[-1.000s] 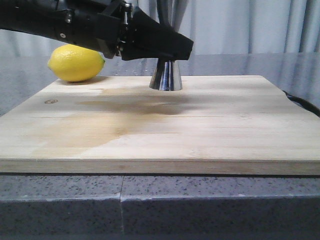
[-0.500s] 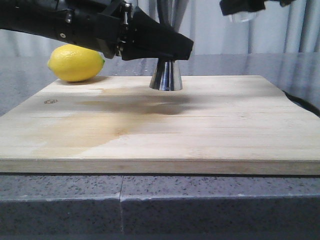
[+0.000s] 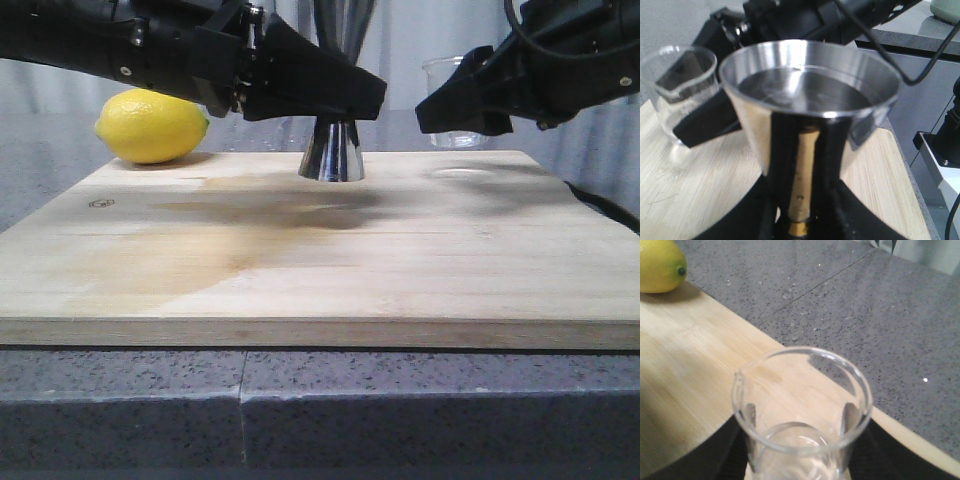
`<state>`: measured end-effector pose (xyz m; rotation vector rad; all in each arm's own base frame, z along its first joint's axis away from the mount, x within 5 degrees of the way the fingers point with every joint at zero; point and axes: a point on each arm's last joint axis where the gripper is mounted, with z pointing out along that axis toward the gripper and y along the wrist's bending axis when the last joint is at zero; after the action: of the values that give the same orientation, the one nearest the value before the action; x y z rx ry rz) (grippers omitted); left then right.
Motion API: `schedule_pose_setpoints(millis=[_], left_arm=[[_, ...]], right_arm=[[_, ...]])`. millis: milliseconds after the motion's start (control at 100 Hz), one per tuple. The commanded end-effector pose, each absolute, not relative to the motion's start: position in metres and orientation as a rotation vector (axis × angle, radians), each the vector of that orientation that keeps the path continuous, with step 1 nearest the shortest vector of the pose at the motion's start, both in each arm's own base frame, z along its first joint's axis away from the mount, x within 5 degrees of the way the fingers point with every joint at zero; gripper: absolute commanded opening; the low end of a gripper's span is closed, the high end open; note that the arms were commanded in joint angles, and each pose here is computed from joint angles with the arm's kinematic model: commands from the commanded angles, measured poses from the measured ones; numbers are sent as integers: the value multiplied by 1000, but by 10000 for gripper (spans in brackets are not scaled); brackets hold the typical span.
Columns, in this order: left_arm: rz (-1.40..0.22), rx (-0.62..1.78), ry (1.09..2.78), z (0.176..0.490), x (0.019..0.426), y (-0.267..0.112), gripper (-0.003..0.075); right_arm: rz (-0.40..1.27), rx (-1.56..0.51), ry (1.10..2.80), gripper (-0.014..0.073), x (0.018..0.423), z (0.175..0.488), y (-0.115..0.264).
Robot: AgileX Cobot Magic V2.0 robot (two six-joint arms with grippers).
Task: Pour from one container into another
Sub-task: 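Lower the empty beaker onto the board and open the right gripper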
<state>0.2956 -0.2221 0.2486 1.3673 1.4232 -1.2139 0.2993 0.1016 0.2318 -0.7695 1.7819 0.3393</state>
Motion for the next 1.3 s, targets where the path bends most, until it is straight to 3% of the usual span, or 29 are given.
schedule_pose_setpoints(millis=[0, 330, 800, 1070, 1290], left_arm=[[-1306, 1325, 1261, 286, 285, -223, -19], [-1306, 1325, 1261, 286, 285, -223, -19], [-1306, 1325, 1261, 286, 285, -223, -19], [-1306, 1325, 1261, 286, 285, -223, -19], [-1306, 1325, 1261, 286, 285, -223, -19]], right_arm=[[411, -745, 1673, 209, 301, 248, 102], [505, -743, 1660, 209, 309, 229, 102], [486, -806, 1701, 216, 311, 216, 103], [467, -804, 1721, 445, 311, 214, 102], [485, -755, 1707, 498, 313, 218, 102]])
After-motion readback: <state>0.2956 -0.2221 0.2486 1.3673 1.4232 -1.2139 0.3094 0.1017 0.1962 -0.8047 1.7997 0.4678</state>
